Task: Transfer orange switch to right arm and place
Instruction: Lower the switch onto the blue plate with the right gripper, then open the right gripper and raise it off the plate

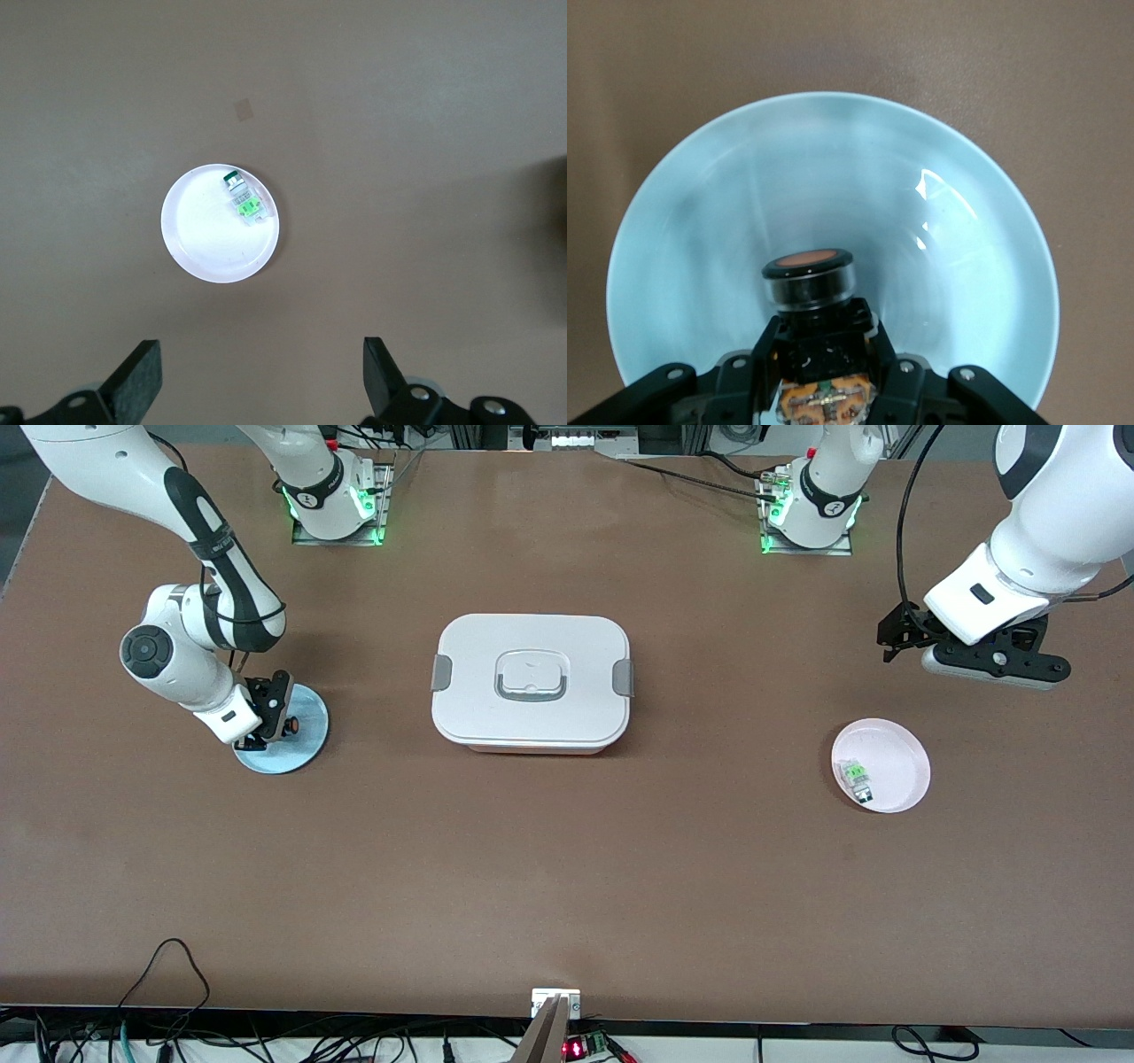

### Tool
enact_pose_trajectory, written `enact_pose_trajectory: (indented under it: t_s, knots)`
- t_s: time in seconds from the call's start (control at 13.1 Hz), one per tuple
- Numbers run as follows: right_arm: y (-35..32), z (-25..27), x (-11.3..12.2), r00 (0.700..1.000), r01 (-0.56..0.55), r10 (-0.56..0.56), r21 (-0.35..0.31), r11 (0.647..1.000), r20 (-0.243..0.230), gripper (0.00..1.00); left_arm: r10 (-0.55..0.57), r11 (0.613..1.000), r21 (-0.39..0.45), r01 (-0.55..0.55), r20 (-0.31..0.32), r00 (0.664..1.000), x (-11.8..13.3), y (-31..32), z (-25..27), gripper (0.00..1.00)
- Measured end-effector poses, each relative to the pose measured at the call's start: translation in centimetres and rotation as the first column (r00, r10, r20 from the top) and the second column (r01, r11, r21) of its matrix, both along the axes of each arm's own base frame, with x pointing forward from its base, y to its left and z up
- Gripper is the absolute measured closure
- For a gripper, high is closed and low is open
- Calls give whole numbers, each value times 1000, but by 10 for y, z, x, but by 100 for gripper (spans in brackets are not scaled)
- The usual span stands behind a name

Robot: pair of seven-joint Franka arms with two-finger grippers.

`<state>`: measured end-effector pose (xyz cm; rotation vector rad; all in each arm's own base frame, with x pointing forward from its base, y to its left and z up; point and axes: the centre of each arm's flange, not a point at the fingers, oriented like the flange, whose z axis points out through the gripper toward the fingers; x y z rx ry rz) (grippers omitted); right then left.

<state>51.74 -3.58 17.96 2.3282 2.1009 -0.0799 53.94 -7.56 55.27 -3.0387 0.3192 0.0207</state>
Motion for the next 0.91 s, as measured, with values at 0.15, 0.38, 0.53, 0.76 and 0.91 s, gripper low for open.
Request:
enact_pose_trajectory:
  t_s: [0.15,0.38,0.53,0.76,0.91]
  knots:
    - [-2,2,0,1000,17,-17,0,1000,2,45,0,1000,0,0,3,1000,0,0,2,0]
    - [-4,12,3,996,90,-90,-6,996,1,17,0,1000,0,0,3,1000,0,0,2,0]
    - [-1,24,6,993,118,-118,-10,993,-1,0,-1,1000,-1,1,6,1000,1,-1,4,0]
    - [17,56,22,985,172,-172,-18,985,-14,0,0,1000,-2,0,14,1000,1,-1,7,0]
    - [37,91,35,974,226,-227,-29,974,-22,0,9,1000,-2,-9,13,1000,1,3,17,0]
